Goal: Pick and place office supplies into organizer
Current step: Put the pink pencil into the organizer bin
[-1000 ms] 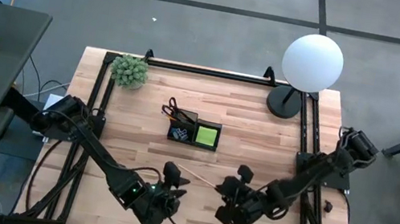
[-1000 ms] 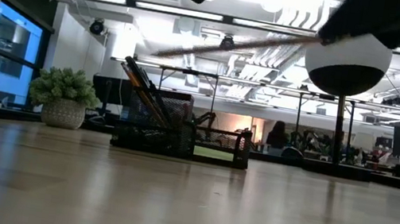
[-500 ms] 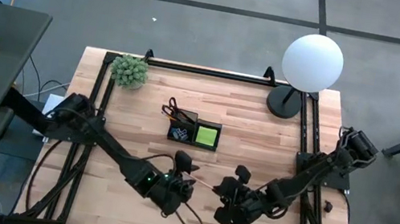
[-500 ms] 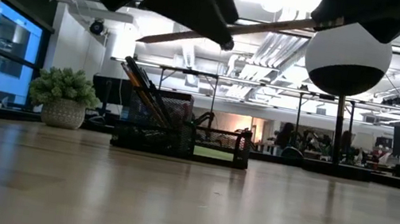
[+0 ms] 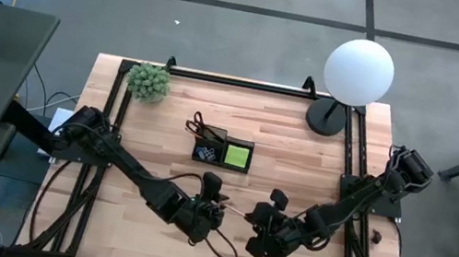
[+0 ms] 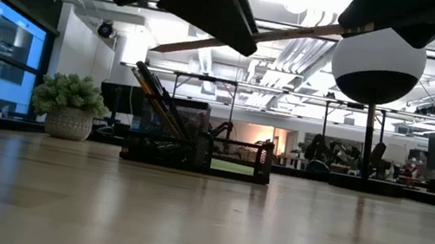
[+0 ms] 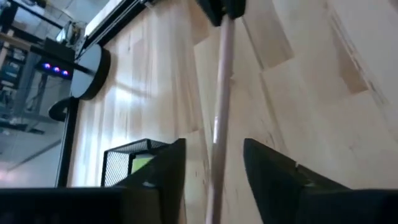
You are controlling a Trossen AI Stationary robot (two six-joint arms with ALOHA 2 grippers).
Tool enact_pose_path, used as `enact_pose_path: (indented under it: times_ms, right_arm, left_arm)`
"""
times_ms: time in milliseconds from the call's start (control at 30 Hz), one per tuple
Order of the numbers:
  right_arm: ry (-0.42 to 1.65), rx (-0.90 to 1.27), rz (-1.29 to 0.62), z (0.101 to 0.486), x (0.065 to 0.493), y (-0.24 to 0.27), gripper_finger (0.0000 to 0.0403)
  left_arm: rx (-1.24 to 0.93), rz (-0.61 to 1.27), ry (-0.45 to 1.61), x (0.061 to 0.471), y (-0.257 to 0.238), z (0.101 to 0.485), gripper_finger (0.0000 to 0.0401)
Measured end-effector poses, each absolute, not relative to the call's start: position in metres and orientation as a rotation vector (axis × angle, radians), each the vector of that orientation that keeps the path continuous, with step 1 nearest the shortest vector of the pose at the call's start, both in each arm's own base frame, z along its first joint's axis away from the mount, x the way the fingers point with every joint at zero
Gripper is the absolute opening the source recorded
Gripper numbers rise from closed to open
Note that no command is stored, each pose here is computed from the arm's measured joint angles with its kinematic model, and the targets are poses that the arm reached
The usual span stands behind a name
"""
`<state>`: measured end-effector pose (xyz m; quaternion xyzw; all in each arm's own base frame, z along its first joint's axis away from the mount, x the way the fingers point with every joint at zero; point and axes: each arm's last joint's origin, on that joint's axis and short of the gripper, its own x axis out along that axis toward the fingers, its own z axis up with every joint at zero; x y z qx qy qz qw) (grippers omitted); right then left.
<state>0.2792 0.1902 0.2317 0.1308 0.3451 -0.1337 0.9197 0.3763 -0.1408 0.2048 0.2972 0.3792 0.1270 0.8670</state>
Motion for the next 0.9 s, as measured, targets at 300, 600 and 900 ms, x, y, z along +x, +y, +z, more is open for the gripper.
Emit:
enact_pose_path:
  times_ms: [300, 600, 900]
  right_arm:
    - [0.719, 0.271, -0.271, 0.2317, 0.2787, 0.1900, 0.0008]
    - [0.720, 0.266, -0.268, 0.2319, 0.2786, 0.1900, 0.0027]
    - [0.729, 0.214, -0.254, 0.2315, 0.2783, 0.1896, 0.0036]
  left_arm:
    - [0.590, 0.261, 0.799, 0.3759, -0.1407, 0.2039, 0.0016]
    - [0.548, 0.236, 0.798, 0.3763, -0.1416, 0.2035, 0.0007]
    - [0.491, 0.226, 0.807, 0.3754, -0.1422, 0.2024, 0.0003]
